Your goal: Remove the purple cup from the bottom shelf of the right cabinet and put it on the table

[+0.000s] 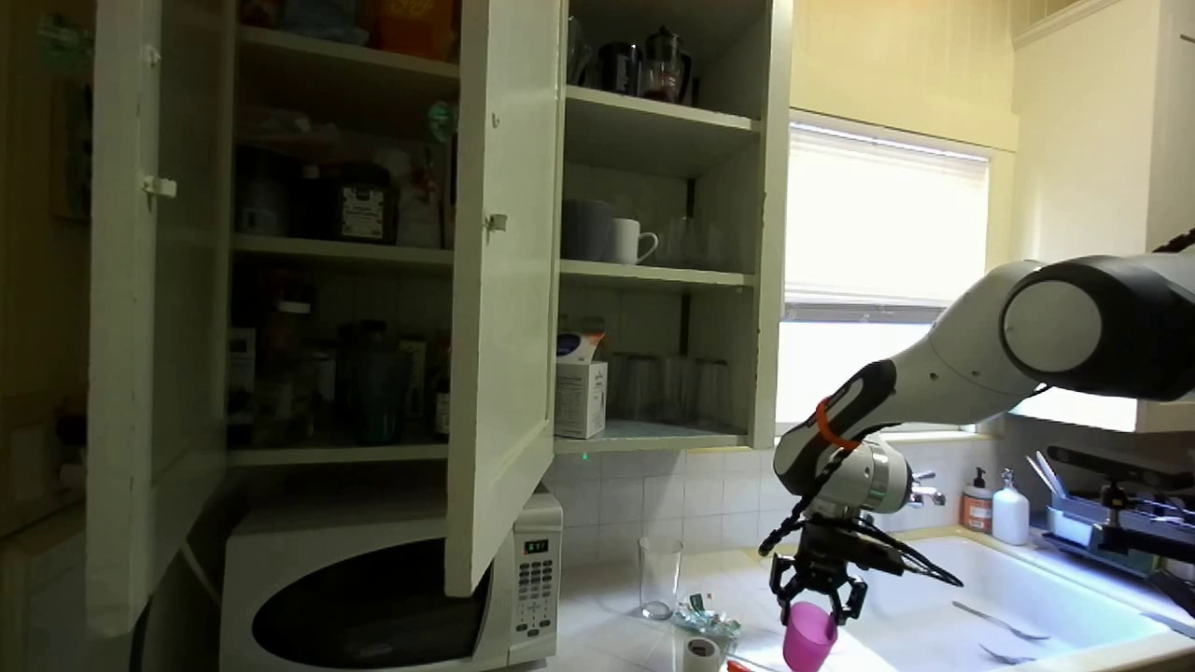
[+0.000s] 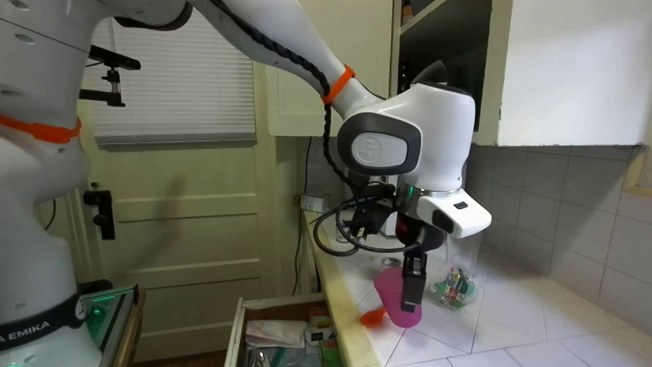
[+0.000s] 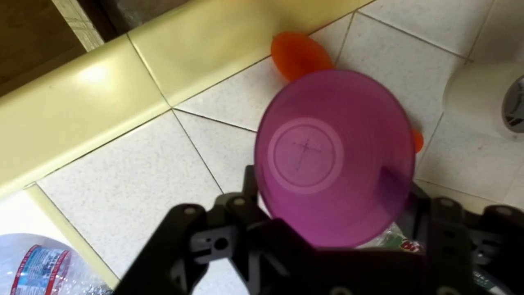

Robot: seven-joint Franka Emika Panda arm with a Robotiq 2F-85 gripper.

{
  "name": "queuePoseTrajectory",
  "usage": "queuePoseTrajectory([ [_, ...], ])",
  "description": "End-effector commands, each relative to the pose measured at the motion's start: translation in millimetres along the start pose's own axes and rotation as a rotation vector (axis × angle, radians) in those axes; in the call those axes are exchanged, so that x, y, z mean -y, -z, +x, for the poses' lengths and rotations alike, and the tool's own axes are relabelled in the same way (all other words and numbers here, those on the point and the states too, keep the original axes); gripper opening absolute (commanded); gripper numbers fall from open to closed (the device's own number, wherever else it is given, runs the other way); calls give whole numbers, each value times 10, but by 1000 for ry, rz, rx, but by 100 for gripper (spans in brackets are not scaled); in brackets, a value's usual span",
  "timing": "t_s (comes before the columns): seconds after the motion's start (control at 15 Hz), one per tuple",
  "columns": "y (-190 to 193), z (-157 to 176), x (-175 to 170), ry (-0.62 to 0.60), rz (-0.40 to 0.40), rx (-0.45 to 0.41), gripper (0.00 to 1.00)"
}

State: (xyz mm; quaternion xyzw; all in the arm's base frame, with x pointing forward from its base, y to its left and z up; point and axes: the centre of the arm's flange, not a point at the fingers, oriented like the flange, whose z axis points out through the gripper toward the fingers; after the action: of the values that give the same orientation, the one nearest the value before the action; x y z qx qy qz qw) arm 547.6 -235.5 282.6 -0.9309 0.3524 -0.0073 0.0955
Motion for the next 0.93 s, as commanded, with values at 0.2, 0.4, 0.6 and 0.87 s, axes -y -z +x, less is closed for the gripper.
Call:
queuePoseTrajectory([
  [0.2, -195, -62, -1, -38, -24, 10, 49],
  [0.4, -240, -113, 51, -41, -34, 26, 49],
  [0.6, -250, -51, -22, -46, -41, 22, 100],
  [0.87, -67, -9, -51, -27, -71, -26, 100],
])
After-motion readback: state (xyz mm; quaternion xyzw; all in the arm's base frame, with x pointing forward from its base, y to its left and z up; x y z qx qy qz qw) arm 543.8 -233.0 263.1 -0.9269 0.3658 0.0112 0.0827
